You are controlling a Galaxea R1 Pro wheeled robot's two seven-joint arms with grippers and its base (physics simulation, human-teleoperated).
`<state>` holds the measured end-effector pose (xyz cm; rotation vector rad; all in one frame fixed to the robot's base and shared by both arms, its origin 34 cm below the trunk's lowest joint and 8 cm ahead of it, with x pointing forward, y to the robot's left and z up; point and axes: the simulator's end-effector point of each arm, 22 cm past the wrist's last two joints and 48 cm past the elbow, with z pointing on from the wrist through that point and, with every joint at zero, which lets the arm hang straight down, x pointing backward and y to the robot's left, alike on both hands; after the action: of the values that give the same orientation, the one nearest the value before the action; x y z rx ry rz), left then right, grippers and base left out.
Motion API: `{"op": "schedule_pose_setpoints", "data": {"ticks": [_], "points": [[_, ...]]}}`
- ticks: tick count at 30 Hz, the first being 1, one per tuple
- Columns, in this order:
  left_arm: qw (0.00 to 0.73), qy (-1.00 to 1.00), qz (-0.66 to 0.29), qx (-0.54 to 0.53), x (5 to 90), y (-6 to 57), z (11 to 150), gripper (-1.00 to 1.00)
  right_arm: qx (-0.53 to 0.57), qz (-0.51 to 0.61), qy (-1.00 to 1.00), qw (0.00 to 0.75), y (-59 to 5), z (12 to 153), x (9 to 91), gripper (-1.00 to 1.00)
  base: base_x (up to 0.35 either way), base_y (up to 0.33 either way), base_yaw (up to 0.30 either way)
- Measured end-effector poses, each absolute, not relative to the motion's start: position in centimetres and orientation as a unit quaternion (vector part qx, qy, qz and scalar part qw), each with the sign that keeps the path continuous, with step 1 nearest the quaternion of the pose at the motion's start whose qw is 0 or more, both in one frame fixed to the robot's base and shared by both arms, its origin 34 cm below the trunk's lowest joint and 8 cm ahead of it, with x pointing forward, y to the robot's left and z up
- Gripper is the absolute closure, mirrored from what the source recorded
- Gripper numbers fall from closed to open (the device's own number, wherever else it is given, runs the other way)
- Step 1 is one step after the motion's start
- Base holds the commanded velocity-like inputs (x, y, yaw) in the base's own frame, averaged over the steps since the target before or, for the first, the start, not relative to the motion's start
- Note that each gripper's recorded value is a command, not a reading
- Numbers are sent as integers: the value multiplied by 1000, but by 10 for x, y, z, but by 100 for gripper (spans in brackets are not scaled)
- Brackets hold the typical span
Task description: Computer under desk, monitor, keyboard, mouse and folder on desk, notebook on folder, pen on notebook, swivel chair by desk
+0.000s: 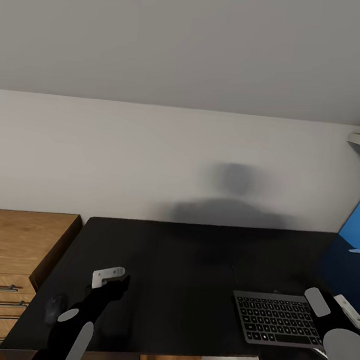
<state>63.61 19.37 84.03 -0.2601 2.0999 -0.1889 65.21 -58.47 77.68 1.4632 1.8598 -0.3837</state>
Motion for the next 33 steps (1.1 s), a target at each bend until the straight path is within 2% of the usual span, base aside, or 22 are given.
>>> {"op": "schedule_pose_setpoints", "data": {"ticks": [33], "points": [[485, 865, -77, -107, 636, 194, 803, -100, 563, -145, 716, 387, -589, 761, 665, -100, -5, 5, 0]]}}
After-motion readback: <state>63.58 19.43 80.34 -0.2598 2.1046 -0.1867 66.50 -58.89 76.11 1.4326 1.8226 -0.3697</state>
